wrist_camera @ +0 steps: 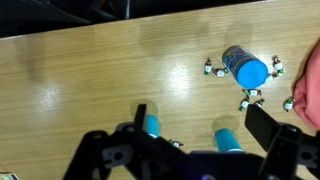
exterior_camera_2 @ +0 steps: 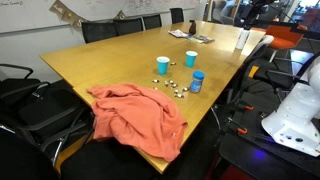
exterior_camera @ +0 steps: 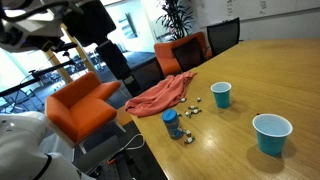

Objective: Remove the lid from the jar

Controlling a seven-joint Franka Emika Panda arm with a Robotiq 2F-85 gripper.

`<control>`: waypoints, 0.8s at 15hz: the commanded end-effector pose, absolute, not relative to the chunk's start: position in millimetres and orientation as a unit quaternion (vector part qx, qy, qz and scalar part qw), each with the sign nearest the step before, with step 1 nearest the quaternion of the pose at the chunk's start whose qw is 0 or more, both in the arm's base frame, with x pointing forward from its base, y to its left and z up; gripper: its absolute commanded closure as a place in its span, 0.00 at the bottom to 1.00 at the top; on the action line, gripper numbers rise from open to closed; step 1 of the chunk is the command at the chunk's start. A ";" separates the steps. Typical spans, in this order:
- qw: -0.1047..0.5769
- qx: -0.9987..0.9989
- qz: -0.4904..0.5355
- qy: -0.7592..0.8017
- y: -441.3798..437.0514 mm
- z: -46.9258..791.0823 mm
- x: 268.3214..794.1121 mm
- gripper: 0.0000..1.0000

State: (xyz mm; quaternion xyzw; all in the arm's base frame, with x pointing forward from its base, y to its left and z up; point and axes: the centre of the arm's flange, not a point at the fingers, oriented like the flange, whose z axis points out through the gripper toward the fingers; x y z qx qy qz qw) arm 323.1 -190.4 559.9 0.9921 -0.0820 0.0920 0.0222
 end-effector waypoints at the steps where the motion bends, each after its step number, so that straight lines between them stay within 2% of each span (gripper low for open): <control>1: 0.022 0.992 0.092 -0.082 -190.6 559.9 322.9 0.00; 6: 0.015 0.993 0.081 -0.083 -178.8 542.5 335.0 0.00; 12: -0.039 0.995 0.048 -0.073 -143.3 476.7 374.5 0.00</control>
